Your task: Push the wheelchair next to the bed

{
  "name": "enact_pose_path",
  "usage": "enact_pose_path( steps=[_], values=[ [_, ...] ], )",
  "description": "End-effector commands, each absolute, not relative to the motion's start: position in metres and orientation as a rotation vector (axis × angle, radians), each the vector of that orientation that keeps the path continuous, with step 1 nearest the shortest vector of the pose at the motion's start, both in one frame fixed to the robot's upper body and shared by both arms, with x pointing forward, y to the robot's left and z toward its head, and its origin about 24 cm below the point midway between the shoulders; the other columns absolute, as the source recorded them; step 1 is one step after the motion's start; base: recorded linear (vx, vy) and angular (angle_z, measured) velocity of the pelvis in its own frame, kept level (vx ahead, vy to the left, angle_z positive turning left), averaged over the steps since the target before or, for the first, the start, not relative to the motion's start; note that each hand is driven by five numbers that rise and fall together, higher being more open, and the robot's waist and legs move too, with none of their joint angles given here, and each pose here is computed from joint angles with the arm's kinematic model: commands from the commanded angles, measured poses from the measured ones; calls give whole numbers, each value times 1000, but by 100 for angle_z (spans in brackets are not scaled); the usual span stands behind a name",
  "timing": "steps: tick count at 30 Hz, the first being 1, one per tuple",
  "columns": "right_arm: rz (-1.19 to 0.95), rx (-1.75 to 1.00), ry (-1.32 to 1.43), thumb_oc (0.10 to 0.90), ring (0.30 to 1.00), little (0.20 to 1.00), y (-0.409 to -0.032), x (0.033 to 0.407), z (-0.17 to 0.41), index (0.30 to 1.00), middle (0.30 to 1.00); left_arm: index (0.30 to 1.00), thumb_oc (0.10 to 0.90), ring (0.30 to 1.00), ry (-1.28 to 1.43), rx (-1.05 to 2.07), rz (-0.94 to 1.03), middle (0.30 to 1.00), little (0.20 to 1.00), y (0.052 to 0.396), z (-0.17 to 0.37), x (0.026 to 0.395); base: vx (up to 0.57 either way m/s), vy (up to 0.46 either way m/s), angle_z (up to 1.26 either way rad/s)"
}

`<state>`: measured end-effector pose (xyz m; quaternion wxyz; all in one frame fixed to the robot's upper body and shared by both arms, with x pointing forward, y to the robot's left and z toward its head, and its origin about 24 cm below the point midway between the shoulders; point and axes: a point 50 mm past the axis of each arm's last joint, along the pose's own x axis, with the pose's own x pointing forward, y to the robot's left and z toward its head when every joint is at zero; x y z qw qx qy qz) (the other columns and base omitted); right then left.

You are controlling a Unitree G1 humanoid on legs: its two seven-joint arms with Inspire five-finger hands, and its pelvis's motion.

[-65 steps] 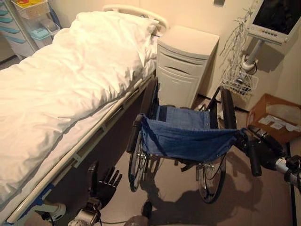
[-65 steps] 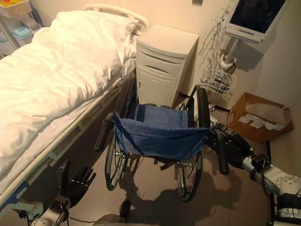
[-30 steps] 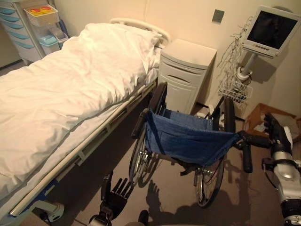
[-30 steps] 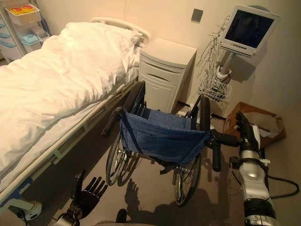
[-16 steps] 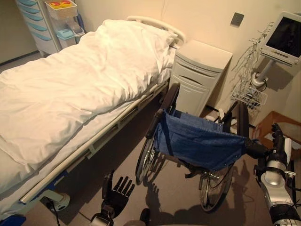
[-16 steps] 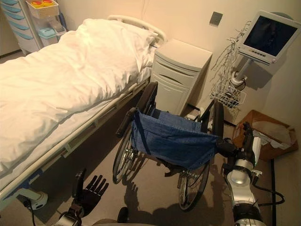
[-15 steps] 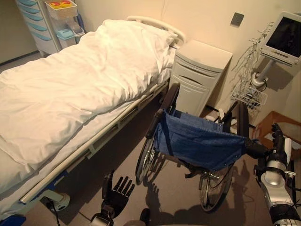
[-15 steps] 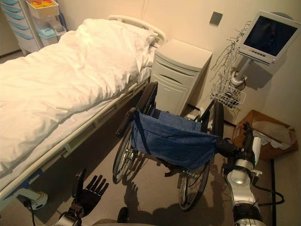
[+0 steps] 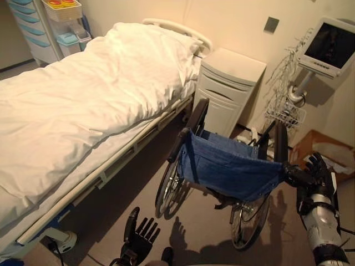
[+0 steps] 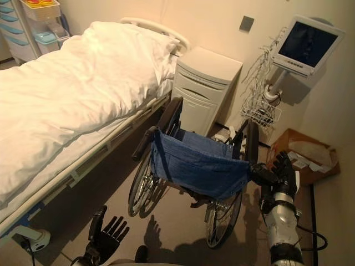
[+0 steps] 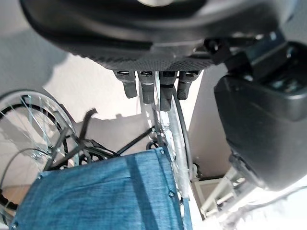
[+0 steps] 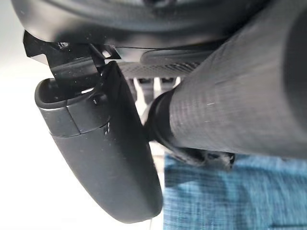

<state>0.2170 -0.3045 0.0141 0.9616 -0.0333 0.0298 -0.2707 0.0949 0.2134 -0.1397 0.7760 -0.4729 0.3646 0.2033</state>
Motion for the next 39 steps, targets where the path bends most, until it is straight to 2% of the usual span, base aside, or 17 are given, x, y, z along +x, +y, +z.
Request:
enact_pose_path(
  steps=[1, 3, 10, 17, 21, 23, 25, 30, 34, 39],
  values=[
    [-244, -50, 57, 800, 900, 900, -214, 209, -8, 900, 900, 900, 800, 900, 650, -1052, 336, 900, 900, 193, -127, 131, -16, 9, -15],
    [-153, -76, -179, 800, 900, 900, -212, 214, 39, 900, 900, 900, 800, 900, 630, -1057, 363, 900, 900, 197, -125, 132, -10, 6, -13],
    [-70, -43, -589, 800, 900, 900, -218, 213, 118, 900, 900, 900, 800, 900, 591, -1051, 379, 900, 900, 207, -120, 139, 1, 1, -9],
    [27, -164, -797, 800, 900, 900, -216, 204, 163, 900, 900, 900, 800, 900, 599, -1036, 392, 900, 900, 212, -121, 137, 5, -5, -2],
    [92, -409, -871, 800, 900, 900, -210, 203, 181, 900, 900, 900, 800, 900, 609, -1017, 386, 900, 900, 216, -122, 137, 0, 0, 0],
    [61, -573, -896, 800, 900, 900, -209, 203, 185, 900, 900, 900, 800, 900, 611, -1006, 381, 900, 900, 218, -122, 138, 2, -12, 2],
    [-54, -923, -920, 800, 900, 900, -218, 210, 194, 900, 900, 900, 800, 900, 613, -986, 379, 900, 900, 221, -121, 140, -2, -21, 5],
    [-234, -1360, -909, 800, 900, 900, -246, 221, 223, 900, 900, 900, 800, 900, 598, -960, 381, 900, 900, 231, -117, 147, 0, 0, 0],
    [-335, -1429, -915, 800, 900, 900, -261, 219, 249, 900, 900, 900, 800, 900, 588, -947, 387, 900, 900, 239, -114, 149, -2, -6, -1],
    [-469, -1345, -876, 800, 900, 900, -286, 213, 257, 900, 900, 900, 800, 900, 590, -945, 397, 900, 900, 246, -115, 146, -1, -1, -2]
  ],
)
